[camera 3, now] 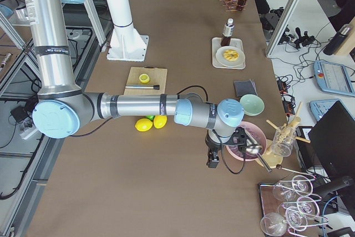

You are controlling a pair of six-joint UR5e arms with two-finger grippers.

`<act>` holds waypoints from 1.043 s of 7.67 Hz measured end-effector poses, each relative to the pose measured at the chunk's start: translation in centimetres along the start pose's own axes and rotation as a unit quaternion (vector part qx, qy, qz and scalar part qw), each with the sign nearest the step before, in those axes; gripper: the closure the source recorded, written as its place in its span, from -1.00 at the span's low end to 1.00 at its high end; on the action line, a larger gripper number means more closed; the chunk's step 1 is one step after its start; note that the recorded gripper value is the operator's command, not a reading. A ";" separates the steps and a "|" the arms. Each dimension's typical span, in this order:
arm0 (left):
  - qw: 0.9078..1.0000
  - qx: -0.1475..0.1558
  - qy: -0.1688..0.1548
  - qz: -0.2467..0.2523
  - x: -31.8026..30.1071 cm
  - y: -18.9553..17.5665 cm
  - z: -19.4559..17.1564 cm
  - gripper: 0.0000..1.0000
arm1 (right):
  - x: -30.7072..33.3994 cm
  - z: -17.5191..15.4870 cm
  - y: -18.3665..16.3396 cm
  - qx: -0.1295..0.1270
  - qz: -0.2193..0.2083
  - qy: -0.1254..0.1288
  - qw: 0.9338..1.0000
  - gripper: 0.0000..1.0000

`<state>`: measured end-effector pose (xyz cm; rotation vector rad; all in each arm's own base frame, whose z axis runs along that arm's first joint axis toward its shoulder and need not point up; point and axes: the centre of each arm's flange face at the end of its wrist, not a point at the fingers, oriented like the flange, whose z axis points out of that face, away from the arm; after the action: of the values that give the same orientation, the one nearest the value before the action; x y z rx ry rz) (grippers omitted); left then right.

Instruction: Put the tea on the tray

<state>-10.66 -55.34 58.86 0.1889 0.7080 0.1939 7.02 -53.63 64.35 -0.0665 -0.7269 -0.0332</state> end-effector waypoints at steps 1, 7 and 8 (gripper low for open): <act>1.000 -0.004 0.017 0.001 0.7 0.2 0.7 -0.96 | 0.2 0.2 0.0 0.001 0.010 0.000 1.000 -1.00; 0.999 -0.022 0.046 -0.014 0.6 5.9 3.4 -0.96 | 0.5 0.7 0.0 -0.002 0.018 -0.002 1.000 -1.00; 0.999 -0.022 0.046 -0.014 0.5 5.9 3.4 -0.96 | 0.5 0.7 0.0 -0.002 0.018 -0.002 1.000 -1.00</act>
<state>-8.67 -49.84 62.51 0.1282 0.7961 0.1917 6.96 -53.60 65.22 -0.0840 -0.7294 0.0000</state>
